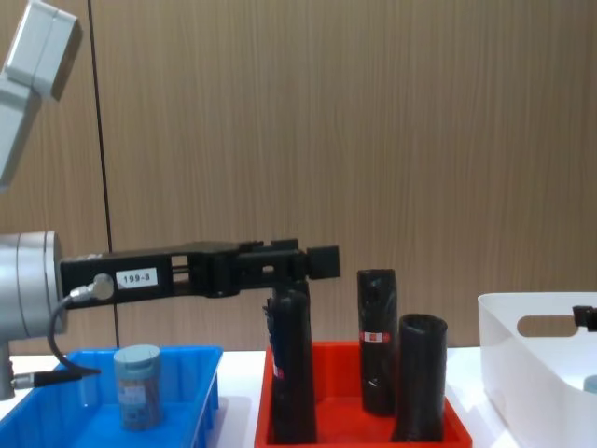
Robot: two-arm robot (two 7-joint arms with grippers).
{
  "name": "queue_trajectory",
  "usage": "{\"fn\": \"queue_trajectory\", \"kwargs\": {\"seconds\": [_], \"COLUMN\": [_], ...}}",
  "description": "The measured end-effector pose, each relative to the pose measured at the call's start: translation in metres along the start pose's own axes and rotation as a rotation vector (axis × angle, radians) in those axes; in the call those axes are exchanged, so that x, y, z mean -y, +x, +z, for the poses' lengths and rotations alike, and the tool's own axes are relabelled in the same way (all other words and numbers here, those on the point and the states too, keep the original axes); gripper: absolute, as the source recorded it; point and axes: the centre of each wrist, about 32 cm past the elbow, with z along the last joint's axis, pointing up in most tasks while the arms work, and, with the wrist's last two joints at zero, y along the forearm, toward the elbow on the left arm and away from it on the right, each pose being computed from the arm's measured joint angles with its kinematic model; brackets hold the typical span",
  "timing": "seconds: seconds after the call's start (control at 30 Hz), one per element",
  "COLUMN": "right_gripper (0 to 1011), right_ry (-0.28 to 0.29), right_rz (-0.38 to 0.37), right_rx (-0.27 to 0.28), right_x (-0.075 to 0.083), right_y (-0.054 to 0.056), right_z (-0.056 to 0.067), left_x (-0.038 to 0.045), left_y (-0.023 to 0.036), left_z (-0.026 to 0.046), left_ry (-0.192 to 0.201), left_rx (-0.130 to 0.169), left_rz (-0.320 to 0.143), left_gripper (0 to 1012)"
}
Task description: Pick the cotton swabs from the blue box and place them into the white box.
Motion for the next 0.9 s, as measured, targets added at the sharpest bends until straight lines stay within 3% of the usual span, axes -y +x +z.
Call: {"fn": "queue_trajectory", "kwargs": {"seconds": [0.17, 0.9], "right_gripper": [1001, 1001], "right_ry": [0.02, 0.173], "right_rz": [-0.001, -0.019], "right_rx": [0.005, 0.002], "right_x": [0.003, 0.032], "right_y": [-0.01, -0.086], "right_z": [-0.001, -0.006], "left_x": [0.003, 0.0223], "left_y": [-0.0037, -0.029], "left_z": [-0.001, -0.0079], "left_ry": [0.009, 0.053], "left_rx": [0.015, 0.119], "left_rz": [0.035, 0.262], "left_gripper": [1004, 1004]}}
